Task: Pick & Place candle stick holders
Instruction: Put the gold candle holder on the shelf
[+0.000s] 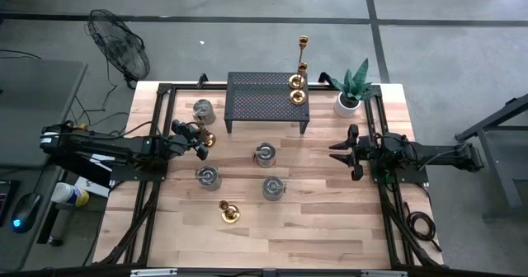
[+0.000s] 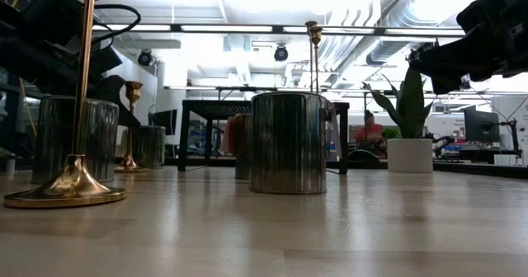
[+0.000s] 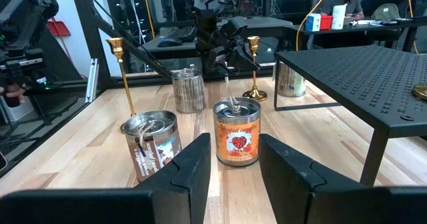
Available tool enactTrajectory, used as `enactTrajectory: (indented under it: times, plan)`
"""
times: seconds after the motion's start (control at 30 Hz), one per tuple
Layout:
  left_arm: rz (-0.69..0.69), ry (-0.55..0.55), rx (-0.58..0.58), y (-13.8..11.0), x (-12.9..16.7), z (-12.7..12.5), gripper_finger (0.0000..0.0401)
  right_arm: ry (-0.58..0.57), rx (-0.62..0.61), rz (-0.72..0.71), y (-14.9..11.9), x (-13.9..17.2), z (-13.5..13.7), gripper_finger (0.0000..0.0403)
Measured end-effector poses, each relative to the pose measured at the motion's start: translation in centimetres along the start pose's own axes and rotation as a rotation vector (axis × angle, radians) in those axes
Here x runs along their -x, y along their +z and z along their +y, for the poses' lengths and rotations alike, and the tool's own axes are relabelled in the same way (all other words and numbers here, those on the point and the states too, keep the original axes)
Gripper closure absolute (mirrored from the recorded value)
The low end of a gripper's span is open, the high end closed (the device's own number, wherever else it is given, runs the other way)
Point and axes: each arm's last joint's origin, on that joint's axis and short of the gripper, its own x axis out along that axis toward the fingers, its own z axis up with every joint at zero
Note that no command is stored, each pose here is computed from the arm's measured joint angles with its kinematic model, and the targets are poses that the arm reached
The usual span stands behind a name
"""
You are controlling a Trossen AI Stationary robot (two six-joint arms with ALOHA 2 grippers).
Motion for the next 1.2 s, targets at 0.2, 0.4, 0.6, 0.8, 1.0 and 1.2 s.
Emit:
enactTrajectory:
  times: [0.2, 0.4, 0.6, 0.8, 1.0, 1.2]
  plan:
    - [-0.002, 0.002, -0.001, 0.2, 0.0, 0.0, 0.0386, 0.0, 0.0, 0.0, 0.0, 0.0, 0.0, 0.0285]
    - [-0.037, -0.019, 0.013, 2.1, 0.4, -0.5, 0.0387, 0.0, 0.0, 0.0, 0.0, 0.0, 0.0, 0.0285]
    - [-0.064, -0.046, -0.018, 5.1, 1.3, -1.0, 0.0388, 0.0, 0.0, 0.0, 0.0, 0.0, 0.0, 0.0285]
    - [-0.008, -0.013, -0.071, 7.8, 2.7, -0.8, 0.0388, 0.0, 0.0, 0.0, 0.0, 0.0, 0.0, 0.0285]
    - [-0.061, 0.04, -0.047, 10.9, 4.0, -0.6, 0.0388, 0.0, 0.0, 0.0, 0.0, 0.0, 0.0, 0.0285]
    - [-0.112, 0.068, -0.064, 12.8, 4.3, -1.0, 0.0389, 0.0, 0.0, 0.0, 0.0, 0.0, 0.0, 0.0285]
